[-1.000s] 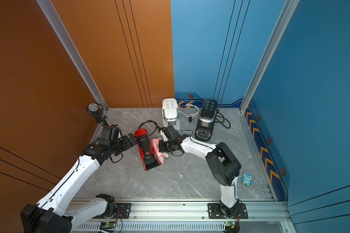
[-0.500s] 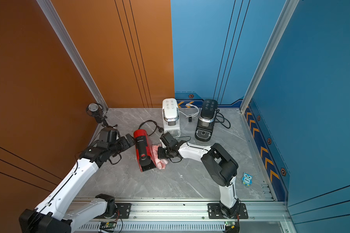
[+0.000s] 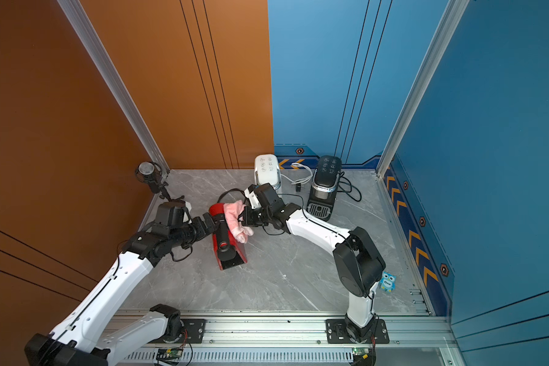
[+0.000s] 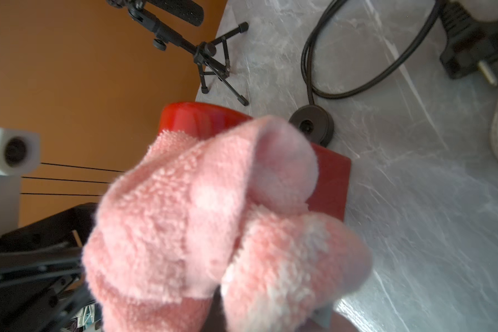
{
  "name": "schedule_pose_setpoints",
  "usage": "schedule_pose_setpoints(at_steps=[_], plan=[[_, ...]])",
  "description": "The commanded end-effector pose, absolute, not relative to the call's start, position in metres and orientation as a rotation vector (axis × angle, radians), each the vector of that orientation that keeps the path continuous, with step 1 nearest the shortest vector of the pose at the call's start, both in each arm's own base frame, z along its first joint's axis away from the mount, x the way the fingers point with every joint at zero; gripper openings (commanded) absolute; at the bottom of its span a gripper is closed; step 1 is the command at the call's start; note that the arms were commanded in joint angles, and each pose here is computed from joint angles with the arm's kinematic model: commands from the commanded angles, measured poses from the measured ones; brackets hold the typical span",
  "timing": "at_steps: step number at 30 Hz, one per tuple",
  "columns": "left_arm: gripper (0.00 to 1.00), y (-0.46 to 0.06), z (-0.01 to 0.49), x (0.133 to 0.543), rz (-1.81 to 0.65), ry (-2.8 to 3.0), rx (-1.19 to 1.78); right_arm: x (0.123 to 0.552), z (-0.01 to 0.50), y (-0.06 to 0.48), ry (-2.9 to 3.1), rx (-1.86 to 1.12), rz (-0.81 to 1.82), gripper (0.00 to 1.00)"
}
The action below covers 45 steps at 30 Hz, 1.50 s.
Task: Wipe the surface of a coffee machine
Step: Wipe the dirt from the surface of the coffee machine.
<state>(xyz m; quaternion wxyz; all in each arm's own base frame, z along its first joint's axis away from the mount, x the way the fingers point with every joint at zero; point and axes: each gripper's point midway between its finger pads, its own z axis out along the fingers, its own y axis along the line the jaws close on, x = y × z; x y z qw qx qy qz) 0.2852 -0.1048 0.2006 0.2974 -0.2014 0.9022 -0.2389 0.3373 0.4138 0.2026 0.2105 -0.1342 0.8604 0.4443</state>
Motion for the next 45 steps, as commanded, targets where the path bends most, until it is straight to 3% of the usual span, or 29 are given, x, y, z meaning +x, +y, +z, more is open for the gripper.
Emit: schedule_pose_setpoints(at_steps=[1,6,16,19,25,36,45], plan=[[1.00,-0.117,0.201,0.284,-0.652,2.436,-0.495,0.342,0.186,0.434,2.405,-0.498,1.250,0.00],[0.99,-0.122,0.199,0.286,-0.632,2.451,-0.472,0.346,0.137,0.440,2.512,-0.514,1.195,0.00],[0.99,-0.125,0.194,0.281,-0.629,2.466,-0.452,0.287,0.063,0.422,2.660,-0.462,1.152,0.00],[0.99,-0.125,0.192,0.278,-0.631,2.466,-0.452,0.263,0.059,0.413,2.675,-0.433,1.186,0.00],[0.99,-0.127,0.198,0.272,-0.664,2.448,-0.451,0.245,0.101,0.401,2.617,-0.397,1.261,0.00],[0.98,-0.134,0.192,0.252,-0.751,2.464,-0.455,0.295,0.165,0.398,2.497,-0.385,1.224,0.00],[0.99,-0.146,0.184,0.241,-0.744,2.487,-0.437,0.340,0.104,0.411,2.603,-0.283,1.190,0.00]])
